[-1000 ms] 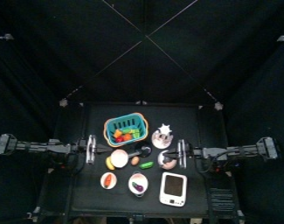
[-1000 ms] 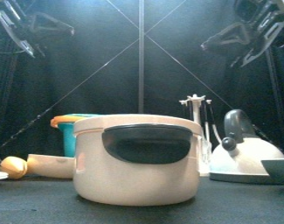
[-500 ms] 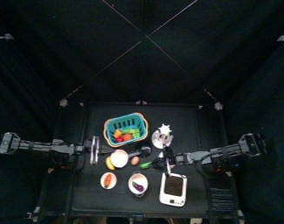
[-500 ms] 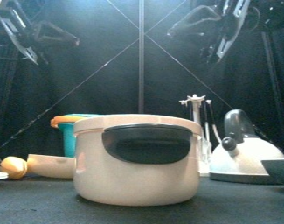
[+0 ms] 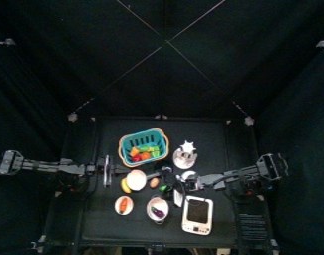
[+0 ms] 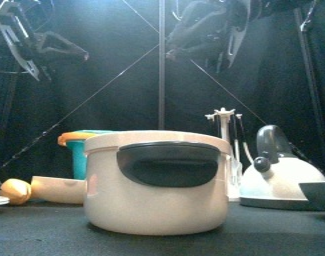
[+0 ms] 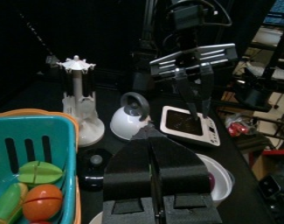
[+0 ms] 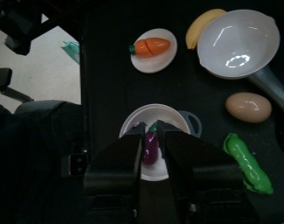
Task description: Grab eggplant
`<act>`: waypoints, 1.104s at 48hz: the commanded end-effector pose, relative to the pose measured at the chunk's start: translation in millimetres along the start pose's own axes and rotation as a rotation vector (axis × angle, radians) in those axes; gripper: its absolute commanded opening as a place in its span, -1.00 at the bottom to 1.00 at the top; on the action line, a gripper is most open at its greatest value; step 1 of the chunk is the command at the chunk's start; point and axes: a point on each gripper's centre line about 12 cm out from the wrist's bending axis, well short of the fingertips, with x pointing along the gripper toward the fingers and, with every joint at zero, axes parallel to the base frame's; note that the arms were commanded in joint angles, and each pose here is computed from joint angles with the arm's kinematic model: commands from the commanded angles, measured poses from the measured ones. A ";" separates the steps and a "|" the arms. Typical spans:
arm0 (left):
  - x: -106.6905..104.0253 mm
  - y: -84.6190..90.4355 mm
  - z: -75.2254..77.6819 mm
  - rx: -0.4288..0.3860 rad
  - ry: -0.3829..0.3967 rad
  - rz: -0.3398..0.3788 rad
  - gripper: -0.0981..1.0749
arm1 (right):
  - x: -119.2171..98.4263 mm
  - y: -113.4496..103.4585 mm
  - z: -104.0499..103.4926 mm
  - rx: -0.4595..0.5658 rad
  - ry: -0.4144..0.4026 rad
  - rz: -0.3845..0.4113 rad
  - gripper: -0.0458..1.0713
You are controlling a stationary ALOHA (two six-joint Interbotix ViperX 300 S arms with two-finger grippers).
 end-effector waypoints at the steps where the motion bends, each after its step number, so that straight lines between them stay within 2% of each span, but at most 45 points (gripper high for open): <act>1: 1.4 -1.0 4.1 -0.003 -0.012 -0.002 -0.86 | 5.5 14.2 15.3 -0.004 -0.011 0.023 0.27; 10: 0.5 -0.6 1.0 0.000 -0.003 -0.001 -0.86 | 40.5 24.4 -0.4 -0.030 0.079 0.014 0.52; 19: 0.2 -0.5 -0.1 0.002 -0.001 -0.002 -0.86 | 62.0 27.0 -6.9 -0.044 0.109 0.007 0.71; 26: -0.9 0.1 -3.8 0.001 0.009 0.000 -0.86 | 76.1 21.4 -19.7 -0.045 0.171 -0.020 0.83; 39: -2.5 0.7 -7.6 0.002 0.019 0.001 -0.86 | 93.6 11.0 -37.0 -0.015 0.314 -0.092 0.88; 53: -4.2 3.2 -11.6 0.003 0.027 0.011 -0.86 | 110.2 10.2 -41.5 -0.078 0.390 -0.144 0.88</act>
